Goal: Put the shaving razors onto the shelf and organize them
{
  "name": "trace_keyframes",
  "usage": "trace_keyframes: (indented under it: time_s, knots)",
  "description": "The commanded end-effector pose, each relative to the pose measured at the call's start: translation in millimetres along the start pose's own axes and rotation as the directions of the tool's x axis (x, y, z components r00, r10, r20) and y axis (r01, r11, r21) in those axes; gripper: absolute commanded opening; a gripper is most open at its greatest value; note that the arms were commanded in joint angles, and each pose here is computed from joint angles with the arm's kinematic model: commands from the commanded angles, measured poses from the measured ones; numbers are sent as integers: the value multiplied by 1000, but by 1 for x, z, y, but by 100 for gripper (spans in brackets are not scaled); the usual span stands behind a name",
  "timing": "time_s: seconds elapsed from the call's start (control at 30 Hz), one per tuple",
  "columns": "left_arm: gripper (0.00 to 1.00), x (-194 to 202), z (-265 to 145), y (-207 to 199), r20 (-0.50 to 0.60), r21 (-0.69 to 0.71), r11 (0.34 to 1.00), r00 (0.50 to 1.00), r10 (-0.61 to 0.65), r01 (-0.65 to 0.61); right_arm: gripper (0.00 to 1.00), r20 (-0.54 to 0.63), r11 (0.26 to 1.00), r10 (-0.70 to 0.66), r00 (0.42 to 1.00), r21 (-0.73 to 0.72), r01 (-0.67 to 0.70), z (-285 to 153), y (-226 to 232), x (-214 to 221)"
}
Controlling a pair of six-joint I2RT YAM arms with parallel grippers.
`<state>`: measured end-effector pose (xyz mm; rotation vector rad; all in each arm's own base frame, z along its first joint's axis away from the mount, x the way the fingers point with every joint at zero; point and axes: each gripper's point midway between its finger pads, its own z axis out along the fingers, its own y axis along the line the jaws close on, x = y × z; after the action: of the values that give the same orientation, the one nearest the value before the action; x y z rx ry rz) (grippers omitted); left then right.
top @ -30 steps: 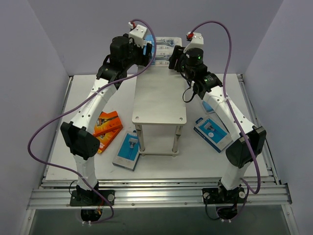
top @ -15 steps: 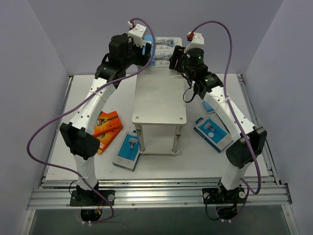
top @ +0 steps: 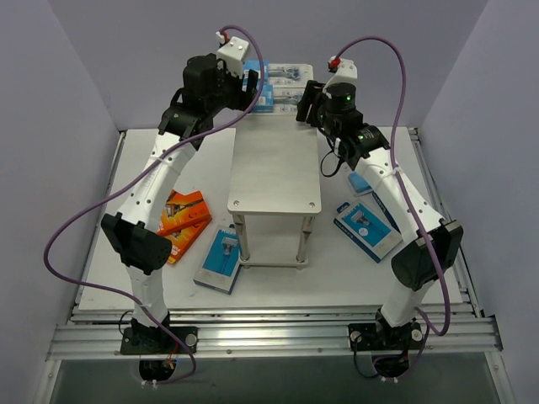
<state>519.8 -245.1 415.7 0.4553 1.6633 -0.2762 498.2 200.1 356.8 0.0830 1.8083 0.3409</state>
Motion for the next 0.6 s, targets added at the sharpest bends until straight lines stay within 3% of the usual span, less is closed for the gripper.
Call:
trace_keyframes:
  time_s: [0.0, 0.57]
  knots:
    - [81, -31, -14, 2, 68, 3, 1000, 998, -11, 11, 56, -92, 999, -33, 995, 37, 36, -12, -16, 21]
    - [81, -45, -55, 15, 76, -60, 998, 997, 9, -4, 56, -86, 1000, -24, 996, 13, 26, -17, -10, 15]
